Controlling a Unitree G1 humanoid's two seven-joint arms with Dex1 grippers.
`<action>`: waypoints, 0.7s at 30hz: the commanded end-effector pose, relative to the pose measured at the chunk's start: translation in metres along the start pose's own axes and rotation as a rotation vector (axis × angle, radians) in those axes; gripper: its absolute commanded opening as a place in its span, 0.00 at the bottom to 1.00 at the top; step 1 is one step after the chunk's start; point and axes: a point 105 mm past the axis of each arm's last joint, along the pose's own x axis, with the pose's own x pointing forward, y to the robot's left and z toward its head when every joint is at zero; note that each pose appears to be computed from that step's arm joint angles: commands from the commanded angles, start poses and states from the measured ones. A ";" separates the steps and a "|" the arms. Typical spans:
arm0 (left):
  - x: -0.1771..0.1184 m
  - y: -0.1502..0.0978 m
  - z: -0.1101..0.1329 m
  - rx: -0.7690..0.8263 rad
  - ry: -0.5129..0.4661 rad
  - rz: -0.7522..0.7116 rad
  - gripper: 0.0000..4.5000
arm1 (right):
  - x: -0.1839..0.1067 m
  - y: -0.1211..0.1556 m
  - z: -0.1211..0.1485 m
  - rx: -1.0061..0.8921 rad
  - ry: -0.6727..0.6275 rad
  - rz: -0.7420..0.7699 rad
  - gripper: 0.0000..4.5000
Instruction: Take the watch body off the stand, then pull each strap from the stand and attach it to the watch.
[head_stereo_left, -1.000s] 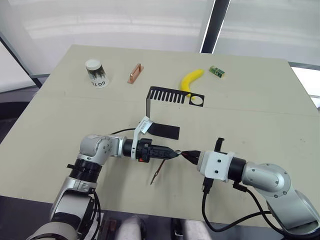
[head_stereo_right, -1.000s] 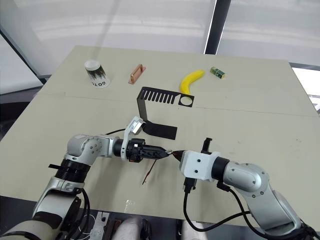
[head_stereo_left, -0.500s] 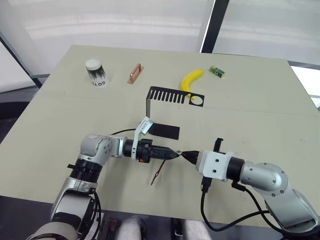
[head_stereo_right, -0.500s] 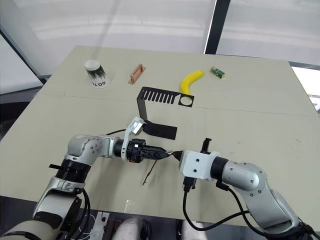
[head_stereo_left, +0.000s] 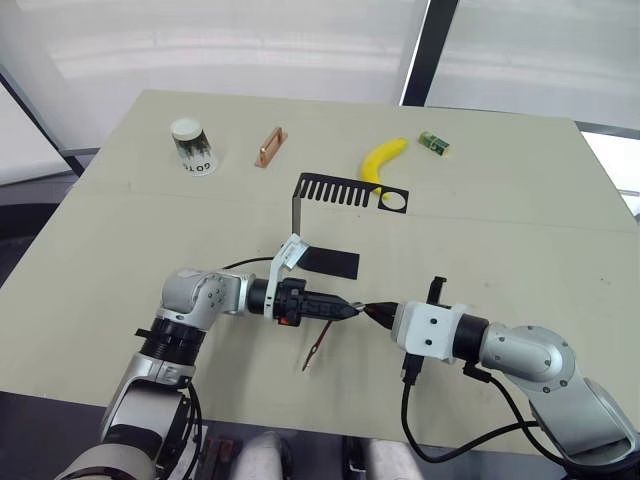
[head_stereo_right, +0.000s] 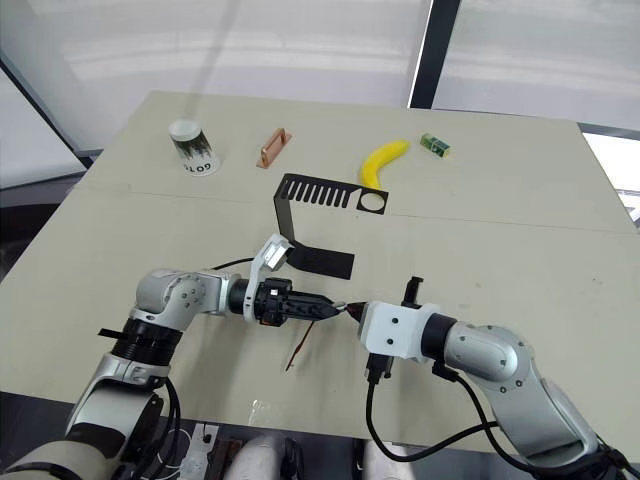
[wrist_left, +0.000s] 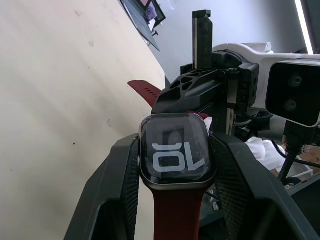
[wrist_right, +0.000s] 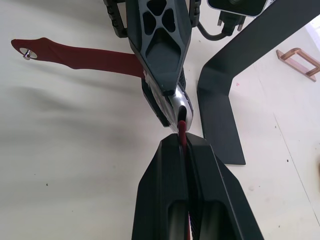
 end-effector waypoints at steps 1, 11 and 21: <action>0.021 -0.015 -0.001 0.056 0.057 -0.076 0.36 | 0.002 0.000 0.018 -0.040 -0.067 0.010 0.00; 0.023 -0.015 -0.002 0.073 0.069 -0.064 0.36 | 0.005 0.000 0.019 -0.035 -0.055 0.017 0.00; 0.024 -0.016 -0.002 0.073 0.072 -0.069 0.36 | 0.007 0.001 0.019 -0.026 -0.041 0.027 0.00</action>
